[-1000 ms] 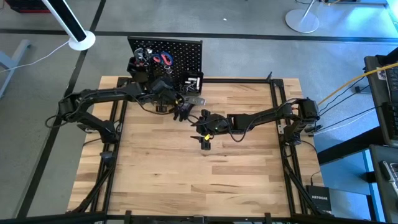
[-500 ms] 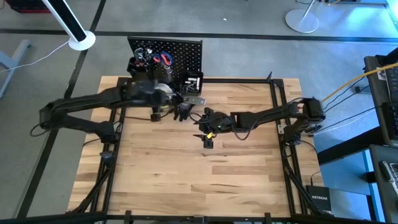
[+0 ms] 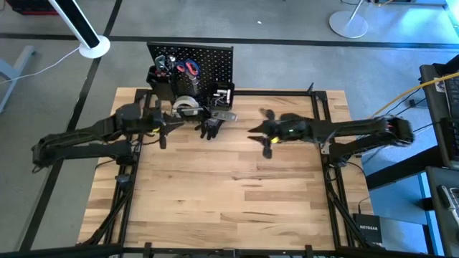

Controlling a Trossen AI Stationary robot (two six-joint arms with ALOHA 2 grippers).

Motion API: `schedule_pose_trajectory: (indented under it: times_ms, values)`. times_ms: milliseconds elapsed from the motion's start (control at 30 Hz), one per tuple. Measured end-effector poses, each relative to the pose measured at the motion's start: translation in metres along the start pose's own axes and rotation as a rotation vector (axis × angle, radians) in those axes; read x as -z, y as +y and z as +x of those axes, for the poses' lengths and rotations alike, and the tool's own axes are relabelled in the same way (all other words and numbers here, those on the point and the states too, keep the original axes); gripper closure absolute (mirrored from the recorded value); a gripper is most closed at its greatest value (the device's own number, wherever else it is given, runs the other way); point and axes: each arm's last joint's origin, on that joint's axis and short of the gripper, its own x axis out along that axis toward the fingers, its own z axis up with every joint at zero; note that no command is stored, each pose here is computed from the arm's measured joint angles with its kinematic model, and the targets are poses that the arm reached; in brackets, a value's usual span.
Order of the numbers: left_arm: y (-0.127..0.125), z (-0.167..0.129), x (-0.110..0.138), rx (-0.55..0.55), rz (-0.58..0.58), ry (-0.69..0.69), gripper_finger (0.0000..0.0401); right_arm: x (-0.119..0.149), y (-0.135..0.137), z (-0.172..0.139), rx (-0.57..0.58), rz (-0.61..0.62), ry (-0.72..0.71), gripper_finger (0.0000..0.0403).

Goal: Hang tools onto peg board
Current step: Return to Home Position

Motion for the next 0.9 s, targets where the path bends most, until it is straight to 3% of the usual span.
schedule_pose_trajectory:
  times_ms: [300,900]
  values:
    - [-0.007,-0.016,0.039,0.008,-0.099,-0.09,0.0399,0.052,-0.013,-0.061,0.081,0.148,-0.222,0.0396]
    - [-0.013,-0.027,0.089,0.011,-0.203,-0.2,0.0399,0.126,-0.006,-0.103,0.077,0.25,-0.428,0.0399]
